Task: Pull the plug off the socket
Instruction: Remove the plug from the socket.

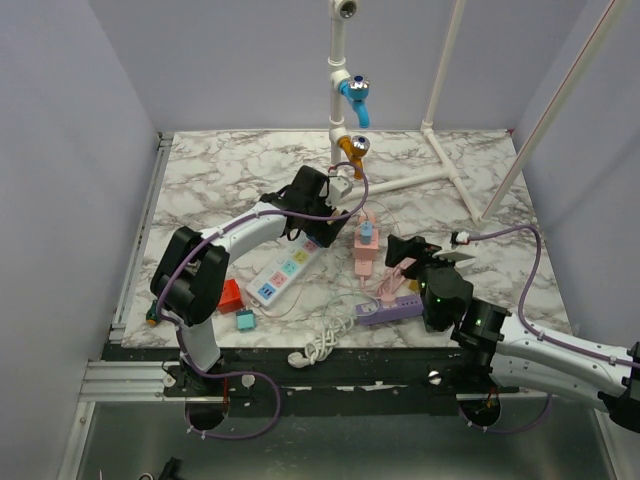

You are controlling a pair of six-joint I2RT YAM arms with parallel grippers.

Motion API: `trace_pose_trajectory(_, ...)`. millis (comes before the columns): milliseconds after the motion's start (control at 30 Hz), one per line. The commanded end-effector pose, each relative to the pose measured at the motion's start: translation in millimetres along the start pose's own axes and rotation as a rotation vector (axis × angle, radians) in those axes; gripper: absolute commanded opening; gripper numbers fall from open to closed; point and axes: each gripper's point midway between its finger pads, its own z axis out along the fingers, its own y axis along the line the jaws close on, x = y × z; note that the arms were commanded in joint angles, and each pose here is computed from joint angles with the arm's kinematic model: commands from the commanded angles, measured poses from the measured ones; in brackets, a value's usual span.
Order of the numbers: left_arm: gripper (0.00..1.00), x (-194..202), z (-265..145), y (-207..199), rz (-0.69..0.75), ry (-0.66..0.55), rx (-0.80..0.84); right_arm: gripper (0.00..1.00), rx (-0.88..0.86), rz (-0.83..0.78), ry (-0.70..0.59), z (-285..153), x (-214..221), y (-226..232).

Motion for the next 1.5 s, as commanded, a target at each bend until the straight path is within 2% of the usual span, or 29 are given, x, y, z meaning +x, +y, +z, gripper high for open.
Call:
trace_pose_trajectory(0, 0.99, 24.7, 13.9, -7.1, -0.018, 0.083, 0.004, 0.87, 0.019, 0.021, -0.039, -2.2, -16.4, -0.4)
trace_pose_trajectory(167, 0.98, 25.6, 18.5, -9.7, -0.007, 0.100, 0.030, 0.87, 0.012, 0.027, -0.042, -3.0, -20.0, 1.0)
trace_pose_trajectory(200, 0.94, 26.5, 19.7, -10.2, -0.008, 0.106, 0.034, 0.87, 0.011, 0.028, -0.043, -3.2, -21.0, 1.7)
trace_pose_trajectory(233, 0.88, 26.7, 20.6, -10.6, -0.009, 0.110, 0.037, 0.87, 0.009, 0.032, -0.044, -3.4, -22.2, 2.3)
trace_pose_trajectory(267, 0.78, 26.7, 21.0, -11.7, -0.008, 0.111, 0.044, 0.87, 0.007, 0.036, -0.046, -3.8, -23.3, 2.5)
trace_pose_trajectory(333, 0.52, 25.0, 18.5, -12.8, -0.005, 0.104, 0.050, 0.87, 0.006, 0.042, -0.049, -4.4, -25.1, 2.4)
trace_pose_trajectory(367, 0.43, 22.1, 16.1, -12.8, -0.002, 0.094, 0.053, 0.87, 0.005, 0.047, -0.051, -4.7, -26.0, 2.3)
trace_pose_trajectory(500, 0.13, 8.8, -3.5, -12.7, 0.034, 0.062, 0.055, 0.87, -0.009, 0.054, -0.042, -5.5, -24.2, 4.2)
trace_pose_trajectory(567, 0.01, -0.8, -20.2, -15.1, 0.060, 0.039, 0.068, 0.87, -0.025, 0.064, -0.032, -5.6, -21.7, 7.5)
trace_pose_trajectory(800, 0.00, -42.3, -83.6, -32.2, 0.159, -0.013, 0.173, 0.87, -0.163, 0.127, 0.037, -9.7, -10.6, 36.9)
trace_pose_trajectory(967, 0.00, -74.5, -114.6, -31.5, 0.177, -0.051, 0.168, 0.87, -0.281, 0.186, 0.107, -15.8, -0.9, 64.1)
trace_pose_trajectory(1100, 0.00, -78.9, -128.0, -35.2, 0.123, -0.053, 0.173, 0.87, -0.355, 0.232, 0.181, -20.2, 15.1, 83.5)
trace_pose_trajectory(1267, 0.00, -73.4, -138.3, -40.5, 0.057, -0.062, 0.176, 0.87, -0.417, 0.278, 0.315, -22.2, 61.6, 100.4)
trace_pose_trajectory(1467, 0.00, -53.2, -140.3, -45.3, 0.006, -0.033, 0.181, 0.87, -0.528, 0.354, 0.371, -18.7, 103.9, 125.3)
